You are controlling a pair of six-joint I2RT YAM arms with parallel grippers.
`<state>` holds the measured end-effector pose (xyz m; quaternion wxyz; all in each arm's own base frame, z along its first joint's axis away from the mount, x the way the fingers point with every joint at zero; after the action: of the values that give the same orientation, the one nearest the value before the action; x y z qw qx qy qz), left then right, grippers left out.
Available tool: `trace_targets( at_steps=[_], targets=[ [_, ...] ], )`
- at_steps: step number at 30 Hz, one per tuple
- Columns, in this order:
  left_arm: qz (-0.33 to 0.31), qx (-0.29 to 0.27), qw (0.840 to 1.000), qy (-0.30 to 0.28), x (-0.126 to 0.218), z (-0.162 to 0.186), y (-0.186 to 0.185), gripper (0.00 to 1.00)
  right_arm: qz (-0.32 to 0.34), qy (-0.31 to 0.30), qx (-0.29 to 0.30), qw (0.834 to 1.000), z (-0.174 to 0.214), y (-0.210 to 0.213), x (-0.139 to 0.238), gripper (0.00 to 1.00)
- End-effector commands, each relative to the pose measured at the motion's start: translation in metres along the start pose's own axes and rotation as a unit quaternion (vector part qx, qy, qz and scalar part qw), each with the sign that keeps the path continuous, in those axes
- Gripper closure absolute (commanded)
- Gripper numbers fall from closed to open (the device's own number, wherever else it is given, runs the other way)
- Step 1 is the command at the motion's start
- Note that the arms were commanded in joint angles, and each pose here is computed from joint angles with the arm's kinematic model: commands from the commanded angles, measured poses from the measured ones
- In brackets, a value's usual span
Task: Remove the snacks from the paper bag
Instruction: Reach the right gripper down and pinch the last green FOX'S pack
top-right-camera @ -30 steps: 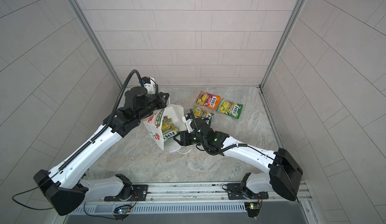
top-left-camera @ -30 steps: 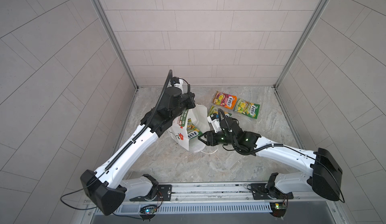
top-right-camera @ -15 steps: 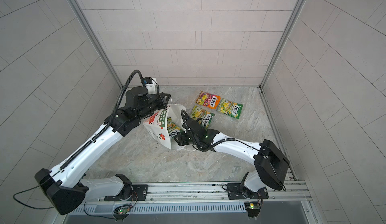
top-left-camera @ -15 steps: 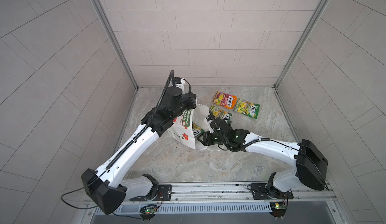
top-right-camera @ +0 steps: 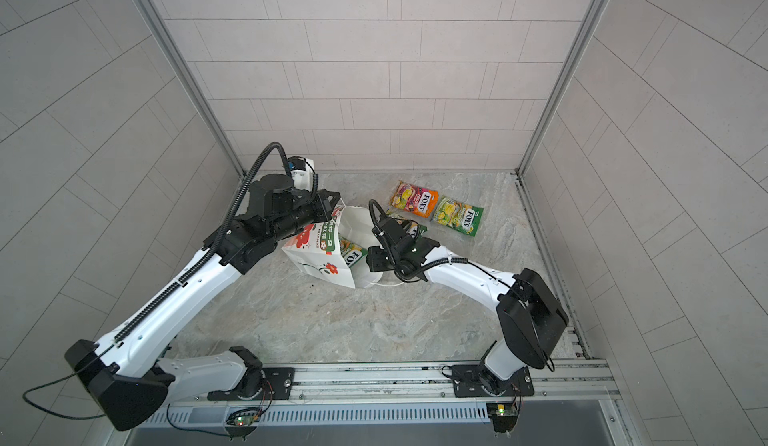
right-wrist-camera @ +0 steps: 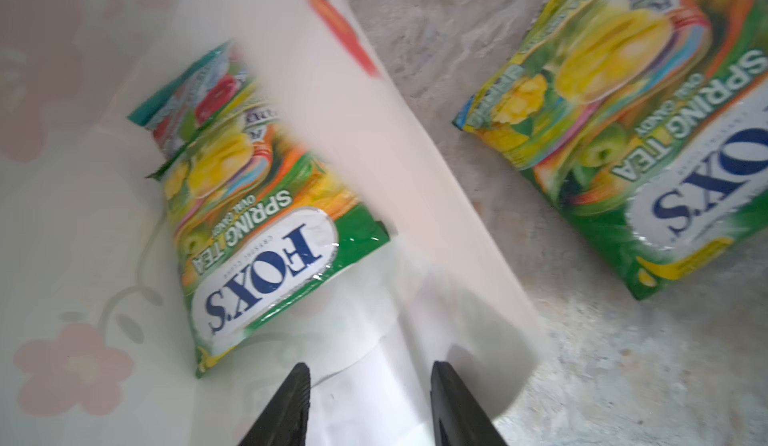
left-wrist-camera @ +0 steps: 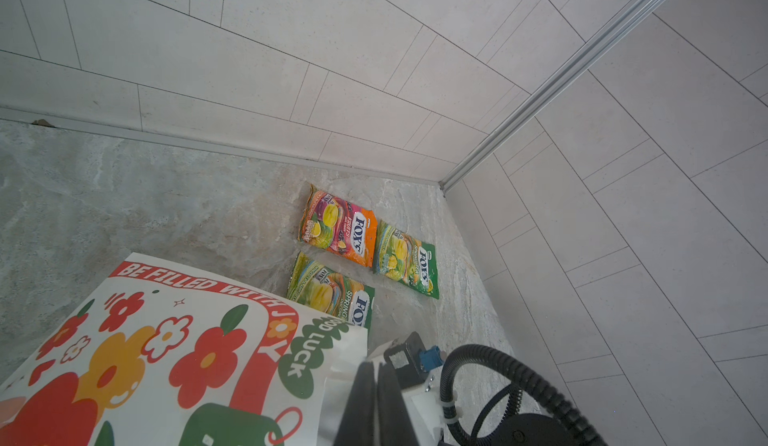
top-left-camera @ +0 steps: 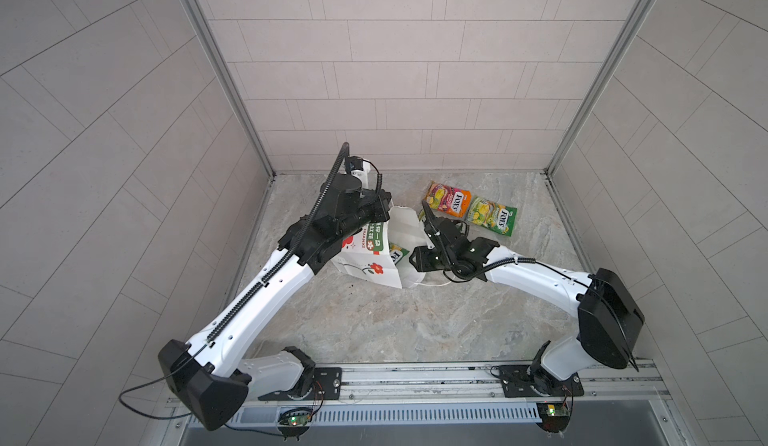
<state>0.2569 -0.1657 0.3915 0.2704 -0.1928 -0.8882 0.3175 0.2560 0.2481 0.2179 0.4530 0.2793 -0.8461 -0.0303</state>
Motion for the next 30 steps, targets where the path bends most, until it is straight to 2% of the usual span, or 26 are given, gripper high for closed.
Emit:
trace_targets(
  at_steps=[1, 8, 16, 22, 30],
  targets=[
    [0.02, -0.008, 1.0, -0.01, 0.008, -0.004, -0.005, 1.0, -0.059, 0.002, -0.014, 0.998, 0.0, 0.019, 0.015, 0.51],
    [0.019, -0.004, 1.0, -0.01, 0.004, -0.003, -0.005, 1.0, -0.087, -0.006, -0.038, 0.995, 0.006, 0.035, 0.007, 0.53],
    [0.024, -0.005, 1.0, -0.007, 0.005, -0.003, -0.006, 1.0, -0.053, -0.001, -0.067, 0.996, 0.006, 0.032, -0.015, 0.54],
    [0.026, -0.007, 1.0, -0.004, 0.005, -0.003, -0.006, 1.0, -0.042, -0.018, -0.12, 0.992, 0.0, 0.031, -0.026, 0.46],
    [0.026, -0.008, 1.0, 0.0, 0.006, -0.002, -0.006, 1.0, -0.055, -0.031, -0.168, 0.984, -0.008, 0.034, -0.045, 0.43]
  ],
)
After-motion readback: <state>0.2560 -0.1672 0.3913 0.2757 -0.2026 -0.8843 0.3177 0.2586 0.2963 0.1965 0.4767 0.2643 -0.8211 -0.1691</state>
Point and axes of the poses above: each gripper's point midway between its finger pads, its own x axis back along the fingers, its own y axis along the line the jaws close on, z = x × y, the point moved 10 cm from there along x, back along the fingers, and after that the axes turned 12 degrees about x, right-handed, at the moved point
